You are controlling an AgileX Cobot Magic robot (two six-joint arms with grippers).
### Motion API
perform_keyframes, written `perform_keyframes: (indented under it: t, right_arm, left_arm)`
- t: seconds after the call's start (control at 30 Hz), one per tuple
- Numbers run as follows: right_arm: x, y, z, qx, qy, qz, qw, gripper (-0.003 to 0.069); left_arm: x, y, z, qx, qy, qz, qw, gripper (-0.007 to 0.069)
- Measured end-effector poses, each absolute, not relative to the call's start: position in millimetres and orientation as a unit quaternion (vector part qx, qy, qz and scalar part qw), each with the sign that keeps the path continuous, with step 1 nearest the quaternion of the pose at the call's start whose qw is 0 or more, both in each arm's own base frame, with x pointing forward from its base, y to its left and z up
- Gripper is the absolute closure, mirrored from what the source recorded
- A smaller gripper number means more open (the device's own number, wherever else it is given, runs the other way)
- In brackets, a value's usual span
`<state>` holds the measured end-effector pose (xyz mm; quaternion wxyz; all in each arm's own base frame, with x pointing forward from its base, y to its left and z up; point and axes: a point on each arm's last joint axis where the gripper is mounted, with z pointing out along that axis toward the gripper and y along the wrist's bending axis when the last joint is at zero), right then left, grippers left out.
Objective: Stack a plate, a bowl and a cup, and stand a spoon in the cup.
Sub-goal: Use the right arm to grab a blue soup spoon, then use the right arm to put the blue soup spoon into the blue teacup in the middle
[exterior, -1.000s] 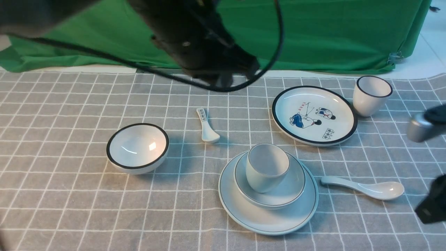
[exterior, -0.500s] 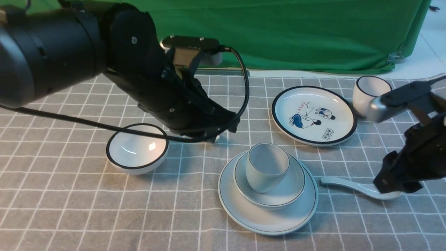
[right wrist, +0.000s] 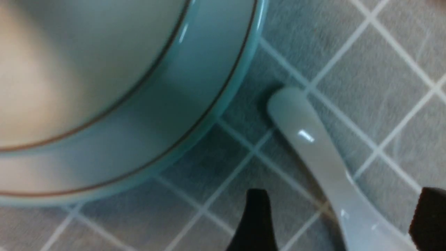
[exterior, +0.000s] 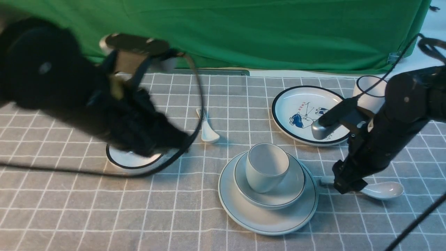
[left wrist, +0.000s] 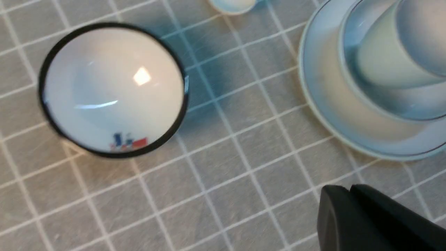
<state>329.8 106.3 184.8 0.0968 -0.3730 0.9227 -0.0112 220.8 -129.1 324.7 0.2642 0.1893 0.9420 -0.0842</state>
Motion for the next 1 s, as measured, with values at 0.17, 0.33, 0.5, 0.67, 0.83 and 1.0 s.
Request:
perform_keyframes:
  t: [0.17, 0.33, 0.5, 0.67, 0.83, 1.0]
  right_arm:
    - [343, 110, 162, -0.377, 0.923, -0.016, 0.073, 0.0078]
    - [347, 111, 153, -0.371, 0.926, -0.014, 0.064, 0.0102]
    - [347, 114, 151, -0.357, 0.933, -0.007, 0.052, 0.0330]
    - [346, 113, 155, -0.324, 0.945, -0.015, 0.051, 0.0494]
    - [335, 107, 213, -0.250, 0.960, -0.016, 0.127, 0.0494]
    - [306, 125, 289, -0.226, 0.917, 0.036, 0.327, 0.0494]
  left_arm:
    - [192, -101, 330, 0.157, 0.947, -0.083, 0.266, 0.0615]
    - [173, -79, 344, 0.122, 0.945, -0.091, 0.289, 0.0615]
    - [155, -60, 362, 0.099, 0.933, -0.092, 0.333, 0.0615]
    - [149, -50, 366, 0.086, 0.931, -0.080, 0.345, 0.0615]
    - [149, -47, 366, 0.079, 0.934, -0.073, 0.342, 0.0615]
    - [150, -47, 366, 0.078, 0.932, -0.073, 0.345, 0.0615]
